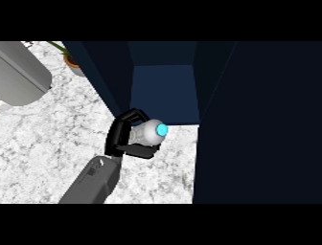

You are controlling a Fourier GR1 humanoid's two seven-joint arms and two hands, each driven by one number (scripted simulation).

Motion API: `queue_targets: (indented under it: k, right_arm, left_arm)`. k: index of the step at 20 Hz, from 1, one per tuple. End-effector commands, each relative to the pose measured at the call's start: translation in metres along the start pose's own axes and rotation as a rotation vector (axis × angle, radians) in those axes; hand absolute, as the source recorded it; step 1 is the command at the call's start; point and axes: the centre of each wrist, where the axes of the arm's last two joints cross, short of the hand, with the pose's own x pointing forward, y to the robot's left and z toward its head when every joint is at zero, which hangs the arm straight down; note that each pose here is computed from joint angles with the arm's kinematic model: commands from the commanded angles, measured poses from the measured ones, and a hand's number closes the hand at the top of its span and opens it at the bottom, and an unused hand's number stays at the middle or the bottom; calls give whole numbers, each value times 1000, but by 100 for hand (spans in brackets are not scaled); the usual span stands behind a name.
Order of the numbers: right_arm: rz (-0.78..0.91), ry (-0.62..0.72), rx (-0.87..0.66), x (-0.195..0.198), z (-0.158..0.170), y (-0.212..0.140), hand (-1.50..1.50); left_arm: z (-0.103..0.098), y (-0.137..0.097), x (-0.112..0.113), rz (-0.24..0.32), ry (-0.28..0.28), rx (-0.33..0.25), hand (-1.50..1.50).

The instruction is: Pick up the bottled water, place it into the cabinet and close the cabinet

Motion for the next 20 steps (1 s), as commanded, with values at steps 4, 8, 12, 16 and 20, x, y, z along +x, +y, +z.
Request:
queue_targets:
  k: [4,8,12,16,20]
  right_arm:
    - [-2,-58,-3,26,-8,-8,-150]
    - [-1,-57,8,28,-3,-9,-150]
    - [-13,-69,8,25,-3,-13,-150]
    - [-15,-59,4,11,1,-8,-150]
    - [-24,-69,20,32,-1,-12,-150]
  left_arm:
    - [-43,-51,45,-22,15,42,150]
    - [-84,-47,61,-55,53,85,150]
    - [-94,-51,61,-69,89,113,150]
    - [-111,-43,65,-71,113,190,150]
    - [-121,-38,67,-184,124,282,150]
